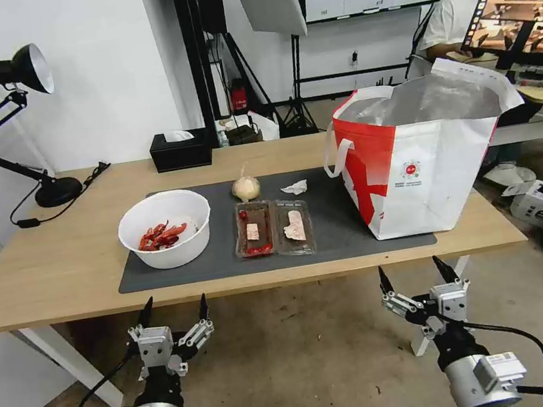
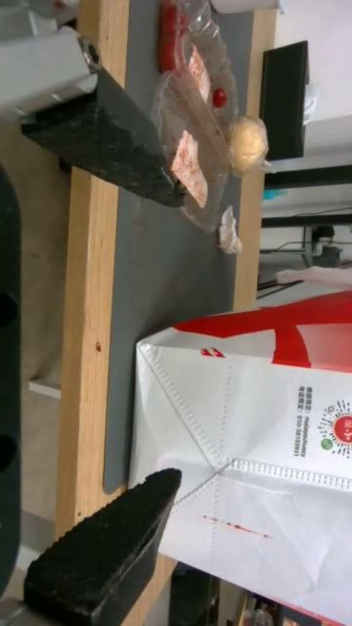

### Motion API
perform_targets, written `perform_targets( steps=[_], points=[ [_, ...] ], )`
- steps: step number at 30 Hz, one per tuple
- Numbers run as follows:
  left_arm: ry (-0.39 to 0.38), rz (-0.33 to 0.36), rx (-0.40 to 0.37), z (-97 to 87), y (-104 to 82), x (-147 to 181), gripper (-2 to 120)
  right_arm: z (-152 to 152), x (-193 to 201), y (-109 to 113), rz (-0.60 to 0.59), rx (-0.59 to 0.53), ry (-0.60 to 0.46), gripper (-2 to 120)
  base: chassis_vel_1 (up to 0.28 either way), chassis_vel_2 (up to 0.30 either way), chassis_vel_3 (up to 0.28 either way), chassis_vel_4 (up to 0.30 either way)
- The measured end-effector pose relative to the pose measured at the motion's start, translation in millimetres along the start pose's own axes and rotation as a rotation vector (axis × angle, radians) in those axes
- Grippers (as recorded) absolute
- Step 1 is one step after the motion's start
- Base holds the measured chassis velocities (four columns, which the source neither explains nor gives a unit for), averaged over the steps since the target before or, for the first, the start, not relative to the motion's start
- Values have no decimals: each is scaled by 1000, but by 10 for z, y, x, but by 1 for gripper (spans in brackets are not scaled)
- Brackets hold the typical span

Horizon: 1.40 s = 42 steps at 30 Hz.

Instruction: Pick up the trash from the table and place it into the takeout bag.

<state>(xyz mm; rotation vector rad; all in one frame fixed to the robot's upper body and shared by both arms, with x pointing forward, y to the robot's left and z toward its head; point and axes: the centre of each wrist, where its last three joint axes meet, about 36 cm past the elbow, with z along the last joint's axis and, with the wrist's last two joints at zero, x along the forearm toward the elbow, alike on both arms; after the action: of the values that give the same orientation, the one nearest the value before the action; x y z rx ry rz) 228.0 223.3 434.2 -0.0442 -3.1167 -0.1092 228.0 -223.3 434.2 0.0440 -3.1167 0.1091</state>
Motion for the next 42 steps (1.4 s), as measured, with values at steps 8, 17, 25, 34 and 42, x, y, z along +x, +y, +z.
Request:
perform_targets(
  steps=[8,17,25,34,42],
  points=[
    [28,-24,40,-60,-11,-96,100,-44,-84,-77,-50,-19,41,100,0,0,0,0],
    [133,-77,216,-343,-64,-468,100,-257,-400,-342,-240,-73,188,100,0,0,0,0],
    [149,-58,262,-358,-97,-554,100,-241,-461,-337,-277,-125,176,100,0,0,0,0],
    [154,-55,261,-349,-99,-528,100,-234,-458,-323,-274,-136,168,100,0,0,0,0],
    [150,-50,261,-361,-86,-507,100,-350,-583,-254,-315,-684,126,100,0,0,0,0]
  ],
)
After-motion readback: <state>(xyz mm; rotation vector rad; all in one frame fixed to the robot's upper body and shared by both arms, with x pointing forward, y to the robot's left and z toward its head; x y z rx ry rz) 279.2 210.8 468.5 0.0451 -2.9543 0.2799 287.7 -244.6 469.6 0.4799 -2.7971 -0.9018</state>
